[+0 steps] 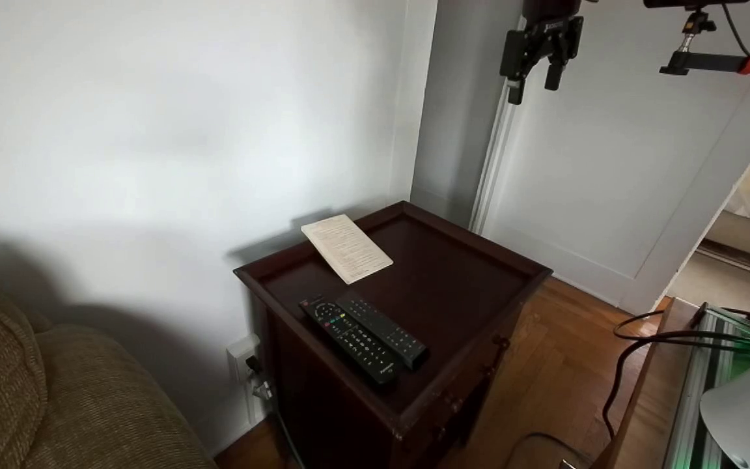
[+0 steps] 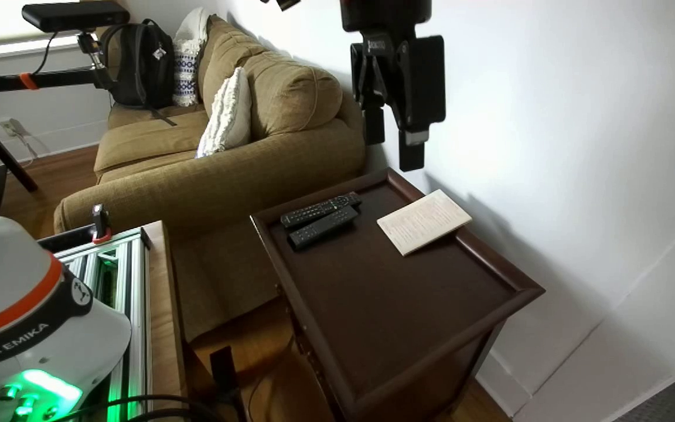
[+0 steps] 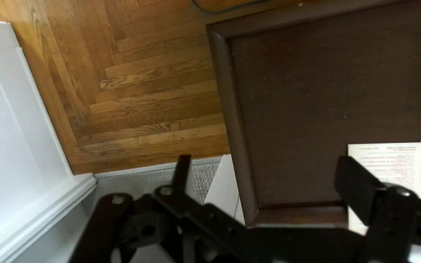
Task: Put the book upright
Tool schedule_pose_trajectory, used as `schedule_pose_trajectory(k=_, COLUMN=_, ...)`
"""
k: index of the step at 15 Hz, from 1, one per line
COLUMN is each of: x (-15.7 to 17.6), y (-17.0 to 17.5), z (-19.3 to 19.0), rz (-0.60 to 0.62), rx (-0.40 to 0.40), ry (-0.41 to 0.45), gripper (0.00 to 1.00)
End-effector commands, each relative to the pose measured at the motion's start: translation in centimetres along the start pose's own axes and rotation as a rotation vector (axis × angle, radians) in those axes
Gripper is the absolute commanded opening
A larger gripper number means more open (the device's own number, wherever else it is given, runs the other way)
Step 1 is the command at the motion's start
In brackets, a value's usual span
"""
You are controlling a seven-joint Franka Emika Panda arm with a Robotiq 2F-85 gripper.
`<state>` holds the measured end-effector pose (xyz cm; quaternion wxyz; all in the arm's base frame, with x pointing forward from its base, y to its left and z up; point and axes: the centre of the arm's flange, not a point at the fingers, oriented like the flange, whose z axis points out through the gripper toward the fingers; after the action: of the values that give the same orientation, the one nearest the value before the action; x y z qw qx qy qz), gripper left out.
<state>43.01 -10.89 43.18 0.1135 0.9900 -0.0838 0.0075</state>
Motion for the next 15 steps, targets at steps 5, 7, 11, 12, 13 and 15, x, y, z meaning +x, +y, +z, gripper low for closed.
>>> schedule_pose_trajectory(k=5, x=4.6, y=1.6, z=11.8, rz=-0.125, rx=0.288, ry=0.193, gripper=1.0)
schedule_pose_trajectory(k=7, x=6.0, y=1.1, z=14.0, rz=-0.139, rx=0.368, ry=0.207, gripper=1.0)
schedule_pose_trajectory(k=11, x=8.6, y=-1.2, z=15.1, rz=-0.137, rx=0.537, ry=0.125, gripper=1.0)
schedule_pose_trajectory(k=12, x=9.4, y=-1.5, z=15.1, rz=-0.132, rx=0.588, ry=0.097, gripper=1.0)
schedule_pose_trajectory(k=13, x=10.5, y=-1.4, z=15.7, rz=-0.113, rx=0.63, ry=0.054, gripper=1.0)
schedule_pose_trajectory(k=15, x=7.1, y=-2.2, z=13.0, rz=-0.111, rx=0.608, ry=0.083, gripper=1.0)
